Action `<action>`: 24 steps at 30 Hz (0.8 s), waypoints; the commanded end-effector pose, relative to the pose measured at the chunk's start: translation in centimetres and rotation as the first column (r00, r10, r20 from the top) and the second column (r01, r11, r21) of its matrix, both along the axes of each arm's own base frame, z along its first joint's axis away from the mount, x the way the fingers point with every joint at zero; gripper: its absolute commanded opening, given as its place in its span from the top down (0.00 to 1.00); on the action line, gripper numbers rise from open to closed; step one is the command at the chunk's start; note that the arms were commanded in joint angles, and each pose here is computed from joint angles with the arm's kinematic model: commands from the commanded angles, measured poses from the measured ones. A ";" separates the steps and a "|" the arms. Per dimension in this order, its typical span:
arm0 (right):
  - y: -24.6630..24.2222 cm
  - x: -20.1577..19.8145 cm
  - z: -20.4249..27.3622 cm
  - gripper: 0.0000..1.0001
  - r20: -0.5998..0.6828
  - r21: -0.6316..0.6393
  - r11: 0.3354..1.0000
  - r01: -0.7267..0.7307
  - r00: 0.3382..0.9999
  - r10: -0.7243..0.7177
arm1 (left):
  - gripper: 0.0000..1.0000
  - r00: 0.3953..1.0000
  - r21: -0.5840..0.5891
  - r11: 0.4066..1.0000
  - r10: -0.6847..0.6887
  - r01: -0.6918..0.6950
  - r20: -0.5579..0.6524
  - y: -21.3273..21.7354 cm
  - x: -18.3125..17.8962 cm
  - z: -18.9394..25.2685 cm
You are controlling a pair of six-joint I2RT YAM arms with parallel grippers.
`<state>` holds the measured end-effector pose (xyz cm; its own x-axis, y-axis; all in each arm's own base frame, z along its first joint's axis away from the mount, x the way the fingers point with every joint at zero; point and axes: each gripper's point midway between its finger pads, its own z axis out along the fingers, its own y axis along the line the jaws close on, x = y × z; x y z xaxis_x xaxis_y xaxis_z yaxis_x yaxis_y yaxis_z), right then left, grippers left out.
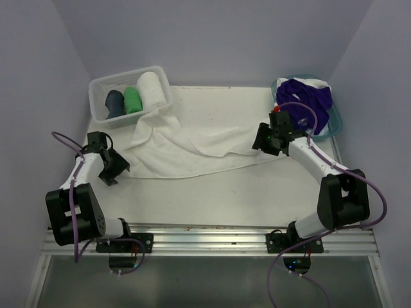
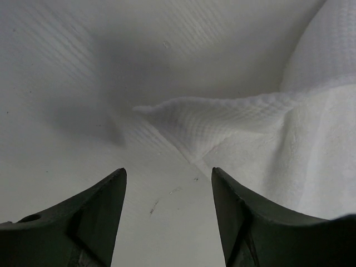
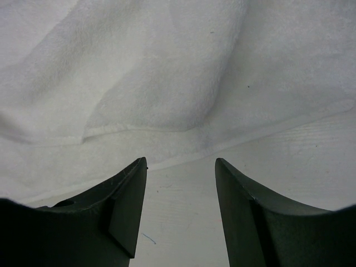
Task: Roll the towels
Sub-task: Flatten the towel
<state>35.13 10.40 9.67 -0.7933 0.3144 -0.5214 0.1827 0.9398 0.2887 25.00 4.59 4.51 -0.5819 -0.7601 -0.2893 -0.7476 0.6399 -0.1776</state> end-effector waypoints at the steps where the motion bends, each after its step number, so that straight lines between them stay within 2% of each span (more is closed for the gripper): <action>1: 0.3 0.0 0.9 0.44 0.029 0.022 1.000 -0.022 0.999 0.022 | 0.34 0.995 0.026 0.999 0.016 -0.019 0.096 1.1 3.1 0.5; 8: 0.3 -0.2 0.3 0.44 0.015 0.016 1.000 -0.024 1.000 0.024 | 0.38 0.997 0.063 0.997 0.041 -0.046 0.071 2.3 4.3 -1.8; 14: 0.2 -0.3 -0.1 0.44 0.007 0.011 1.000 -0.021 1.000 0.021 | 0.50 0.998 0.073 0.995 0.062 -0.064 0.030 3.0 5.3 -3.7; 17: -0.2 -0.5 0.0 0.44 0.009 0.001 1.000 -0.012 1.000 0.012 | 0.63 0.997 0.079 0.994 0.069 -0.070 0.019 3.1 5.2 -4.0; 18: -0.2 -0.5 0.0 0.44 0.008 -0.001 1.000 -0.012 1.000 0.012 | 0.74 0.997 0.080 0.994 0.072 -0.074 0.017 3.1 5.2 -4.0; 20: -0.2 -0.7 0.0 0.44 0.006 -0.001 1.000 -0.014 1.000 0.014 | 0.86 0.997 0.073 0.995 0.072 -0.072 0.013 3.0 5.2 -4.1; 21: -0.2 -0.7 0.0 0.44 0.005 -0.002 1.000 -0.012 1.000 0.013 | 0.95 0.997 0.072 0.995 0.071 -0.072 0.013 3.0 5.2 -4.1; 22: -0.2 -0.8 0.0 0.44 0.005 -0.002 1.000 -0.014 1.000 0.014 | 1.00 0.998 0.069 0.995 0.069 -0.070 0.013 3.0 5.3 -4.0; 24: -0.2 -0.9 0.1 0.44 0.002 -0.003 1.000 -0.015 1.000 0.015 | 1.00 0.997 0.065 0.995 0.069 -0.070 0.017 2.9 5.5 -3.8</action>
